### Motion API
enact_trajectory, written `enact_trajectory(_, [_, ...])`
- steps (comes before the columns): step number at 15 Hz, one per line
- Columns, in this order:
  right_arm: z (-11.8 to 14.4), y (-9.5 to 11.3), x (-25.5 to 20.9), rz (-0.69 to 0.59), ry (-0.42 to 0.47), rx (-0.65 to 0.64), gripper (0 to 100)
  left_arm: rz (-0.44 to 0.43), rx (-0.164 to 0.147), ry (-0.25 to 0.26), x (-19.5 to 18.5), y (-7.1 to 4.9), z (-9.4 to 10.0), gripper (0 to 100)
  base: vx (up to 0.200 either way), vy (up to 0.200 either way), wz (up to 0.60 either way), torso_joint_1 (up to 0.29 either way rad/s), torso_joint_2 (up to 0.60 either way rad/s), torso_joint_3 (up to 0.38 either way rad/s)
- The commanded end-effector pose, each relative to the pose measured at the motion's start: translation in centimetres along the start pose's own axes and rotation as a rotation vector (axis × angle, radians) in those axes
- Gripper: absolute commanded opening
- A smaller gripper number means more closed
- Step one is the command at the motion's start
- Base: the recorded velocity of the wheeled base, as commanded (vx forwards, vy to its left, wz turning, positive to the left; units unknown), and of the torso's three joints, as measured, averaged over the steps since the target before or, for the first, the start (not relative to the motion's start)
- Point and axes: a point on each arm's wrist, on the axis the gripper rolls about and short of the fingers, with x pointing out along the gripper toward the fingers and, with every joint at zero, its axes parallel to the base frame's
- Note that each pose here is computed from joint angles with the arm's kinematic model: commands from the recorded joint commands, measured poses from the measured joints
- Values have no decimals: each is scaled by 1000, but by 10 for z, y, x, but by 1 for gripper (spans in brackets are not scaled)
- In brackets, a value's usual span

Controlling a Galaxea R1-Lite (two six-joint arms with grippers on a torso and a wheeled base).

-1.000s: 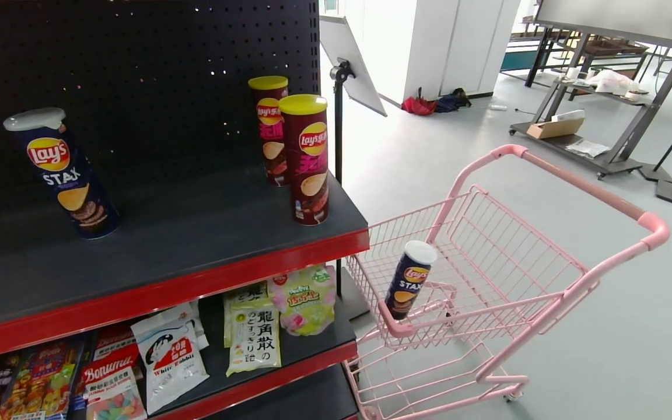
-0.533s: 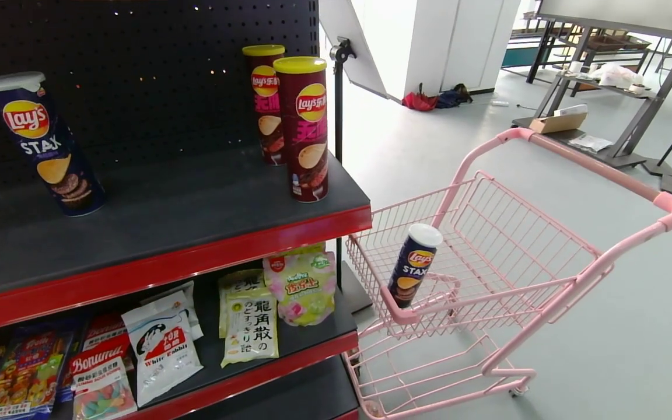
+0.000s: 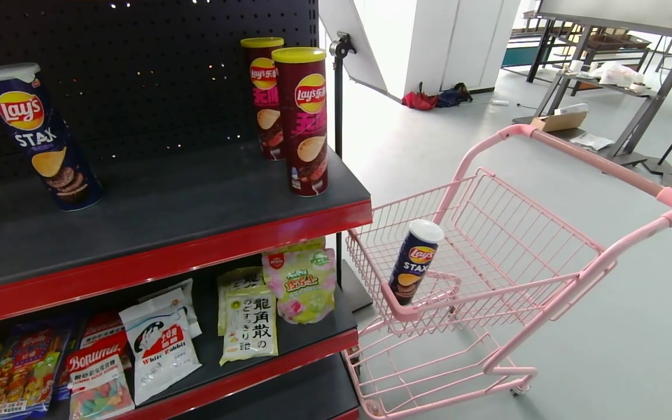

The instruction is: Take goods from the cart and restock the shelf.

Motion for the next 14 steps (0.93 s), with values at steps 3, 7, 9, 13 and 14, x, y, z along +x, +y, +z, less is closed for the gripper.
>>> enact_trajectory(3, [52,38,231,231,411,158,100,1,0,1,0,0,0,100,0,0,0,0,0,0])
enact_trajectory(7, [-13,58,293,320,540,147,100,-1,-3,1,0,0,0,100,0,0,0,0,0,0])
enact_trajectory(9, [-33,60,304,339,607,154,100,-1,0,1,0,0,0,100,0,0,0,0,0,0])
enact_trajectory(13, [-67,62,324,331,628,159,100,-1,0,1,0,0,0,100,0,0,0,0,0,0])
enact_trajectory(14, [-78,63,329,333,616,155,100,1,0,1,0,0,0,100,0,0,0,0,0,0])
